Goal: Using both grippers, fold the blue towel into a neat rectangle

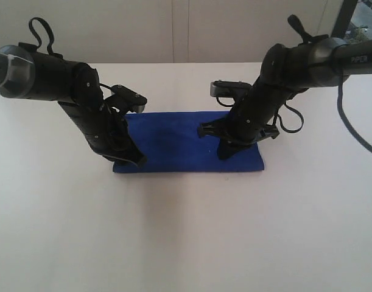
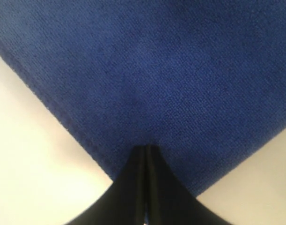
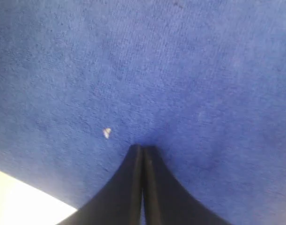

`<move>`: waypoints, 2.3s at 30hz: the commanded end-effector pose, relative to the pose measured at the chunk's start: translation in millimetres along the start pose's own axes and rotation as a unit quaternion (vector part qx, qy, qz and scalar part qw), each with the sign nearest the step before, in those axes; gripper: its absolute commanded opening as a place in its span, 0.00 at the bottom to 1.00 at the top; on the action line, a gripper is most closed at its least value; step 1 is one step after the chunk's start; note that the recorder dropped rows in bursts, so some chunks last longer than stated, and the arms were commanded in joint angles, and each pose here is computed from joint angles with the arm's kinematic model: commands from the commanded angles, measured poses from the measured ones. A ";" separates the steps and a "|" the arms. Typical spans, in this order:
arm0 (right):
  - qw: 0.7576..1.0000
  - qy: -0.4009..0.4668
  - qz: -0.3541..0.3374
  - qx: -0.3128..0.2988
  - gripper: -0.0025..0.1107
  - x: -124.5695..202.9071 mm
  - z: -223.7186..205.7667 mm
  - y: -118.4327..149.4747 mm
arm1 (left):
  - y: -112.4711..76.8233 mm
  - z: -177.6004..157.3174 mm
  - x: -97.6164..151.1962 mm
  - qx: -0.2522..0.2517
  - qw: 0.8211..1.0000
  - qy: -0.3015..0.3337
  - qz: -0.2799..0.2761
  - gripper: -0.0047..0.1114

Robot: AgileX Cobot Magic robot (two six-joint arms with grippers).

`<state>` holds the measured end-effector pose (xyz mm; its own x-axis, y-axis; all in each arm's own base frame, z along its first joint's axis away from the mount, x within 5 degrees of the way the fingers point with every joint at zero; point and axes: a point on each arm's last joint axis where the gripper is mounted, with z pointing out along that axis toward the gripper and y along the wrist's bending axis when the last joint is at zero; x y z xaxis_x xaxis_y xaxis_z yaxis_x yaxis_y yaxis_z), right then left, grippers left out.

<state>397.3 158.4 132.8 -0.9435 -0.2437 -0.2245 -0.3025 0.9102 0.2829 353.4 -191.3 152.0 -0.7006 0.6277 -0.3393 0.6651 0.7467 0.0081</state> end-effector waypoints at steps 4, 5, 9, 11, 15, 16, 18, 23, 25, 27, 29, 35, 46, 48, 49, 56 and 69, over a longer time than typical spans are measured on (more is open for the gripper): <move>0.996 0.036 -0.036 0.068 0.02 6.0 -5.8 -12.2 | -1.4 7.0 6.6 0.003 1.000 0.026 0.002 0.04; 0.995 0.039 -0.040 0.077 0.02 6.4 -6.9 -13.5 | -1.4 7.0 6.6 0.003 1.000 0.026 0.002 0.04; 0.993 0.049 -0.049 0.096 0.02 7.9 -8.4 -16.9 | -1.4 7.0 6.6 0.003 1.000 0.026 0.002 0.04; 0.991 0.057 -0.057 0.104 0.02 9.3 -9.8 -18.2 | -1.4 7.0 6.6 0.003 1.000 0.026 0.002 0.04; 0.983 0.086 -0.083 0.139 0.02 13.3 -12.1 -25.0 | -1.4 7.0 6.7 0.004 1.000 0.027 0.002 0.04; 0.981 0.090 -0.084 0.151 0.02 13.8 -12.9 -27.2 | -1.4 7.0 6.7 0.004 1.000 0.027 0.002 0.04; 0.975 0.096 -0.084 0.181 0.02 14.3 -14.9 -32.4 | -1.4 7.0 6.7 0.004 1.000 0.027 0.002 0.04; 0.968 0.101 -0.096 0.208 0.02 14.1 -17.0 -37.2 | -1.4 7.0 6.7 0.004 1.000 0.027 0.002 0.04; 0.969 0.096 -0.088 0.211 0.02 13.2 -17.3 -37.4 | -1.4 7.0 6.7 0.004 1.000 0.027 0.002 0.04; 0.969 0.092 -0.089 0.210 0.02 12.5 -17.8 -37.1 | -1.4 7.0 6.7 0.004 1.000 0.027 0.002 0.04; 0.970 0.087 -0.082 0.211 0.02 12.0 -20.5 -36.3 | -1.4 7.0 6.7 0.004 1.000 0.027 0.002 0.04; 0.974 0.033 -0.072 0.211 0.02 4.3 -42.3 -29.1 | -1.4 7.0 6.6 0.003 1.000 0.026 0.002 0.04; 0.975 -0.059 -0.059 0.205 0.02 -6.0 -81.1 -16.2 | -1.3 1.0 4.3 0.001 1.000 0.018 -0.012 0.04; 0.976 -0.060 -0.054 0.203 0.02 -5.9 -81.0 -16.0 | -1.4 -4.6 2.8 -0.001 1.000 0.011 -0.012 0.04; 0.976 -0.061 -0.052 0.202 0.02 -6.1 -80.9 -15.8 | -1.5 -8.8 1.8 -0.001 1.000 0.007 -0.011 0.04; 0.981 -0.076 -0.023 0.174 0.02 -7.6 -79.4 -11.3 | -2.2 -29.4 -2.8 -0.005 1.000 -0.018 -0.018 0.04; 0.984 -0.078 -0.012 0.161 0.02 -7.7 -78.6 -9.1 | -1.8 -21.7 -1.5 -0.005 0.999 -0.013 -0.038 0.04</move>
<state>397.0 127.8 202.3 -0.8972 -0.2432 -0.3687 -0.2493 0.9679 -0.0318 349.1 -188.0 180.2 -0.7264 0.5702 -0.3837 0.6161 0.7877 0.0043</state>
